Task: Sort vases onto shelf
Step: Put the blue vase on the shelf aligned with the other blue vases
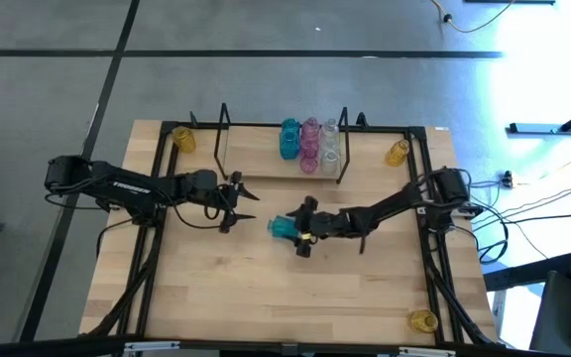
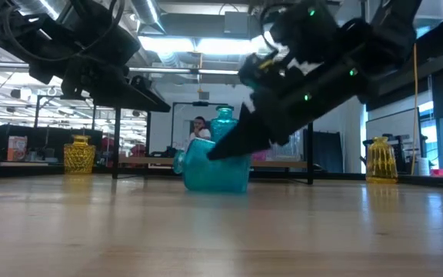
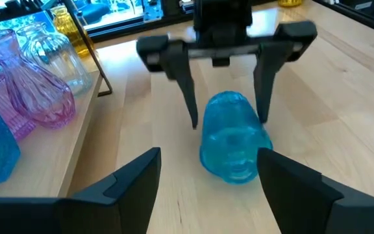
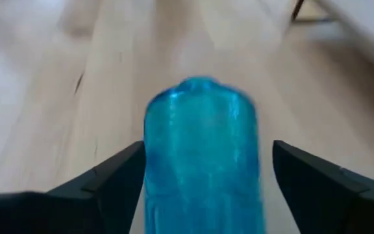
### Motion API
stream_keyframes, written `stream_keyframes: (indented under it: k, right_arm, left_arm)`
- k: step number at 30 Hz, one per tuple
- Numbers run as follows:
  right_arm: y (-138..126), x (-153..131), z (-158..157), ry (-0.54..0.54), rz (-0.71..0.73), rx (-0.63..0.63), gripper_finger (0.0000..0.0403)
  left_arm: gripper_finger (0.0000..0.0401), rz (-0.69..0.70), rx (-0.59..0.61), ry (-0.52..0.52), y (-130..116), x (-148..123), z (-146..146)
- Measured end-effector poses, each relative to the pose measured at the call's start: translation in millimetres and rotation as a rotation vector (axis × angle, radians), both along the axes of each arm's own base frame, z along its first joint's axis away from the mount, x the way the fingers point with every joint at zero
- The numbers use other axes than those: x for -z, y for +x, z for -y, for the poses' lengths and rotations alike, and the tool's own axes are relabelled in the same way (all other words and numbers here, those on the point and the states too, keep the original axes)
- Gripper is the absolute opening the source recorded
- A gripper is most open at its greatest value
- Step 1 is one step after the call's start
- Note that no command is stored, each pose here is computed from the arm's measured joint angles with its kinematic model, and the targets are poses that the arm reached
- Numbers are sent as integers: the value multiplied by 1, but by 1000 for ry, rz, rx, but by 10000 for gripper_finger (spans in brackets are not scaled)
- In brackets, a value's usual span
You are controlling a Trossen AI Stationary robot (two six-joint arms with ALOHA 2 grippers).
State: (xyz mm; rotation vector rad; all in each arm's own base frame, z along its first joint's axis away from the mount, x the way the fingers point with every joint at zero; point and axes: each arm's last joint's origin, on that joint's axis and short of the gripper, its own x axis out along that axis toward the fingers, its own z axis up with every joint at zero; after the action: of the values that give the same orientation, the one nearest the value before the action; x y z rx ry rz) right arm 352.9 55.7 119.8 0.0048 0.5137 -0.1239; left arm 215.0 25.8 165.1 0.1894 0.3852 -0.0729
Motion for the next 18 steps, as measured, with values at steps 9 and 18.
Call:
stream_keyframes:
  k: [9, 18]
  right_arm:
    - [5, 16, -1, -9, -55, -48, 308]
    - [4, 14, 0, -59, -50, -21, 238]
  left_arm:
    - [250, 0, 1, 4, 0, 0, 0]
    - [250, 1, 5, 14, 0, 0, 0]
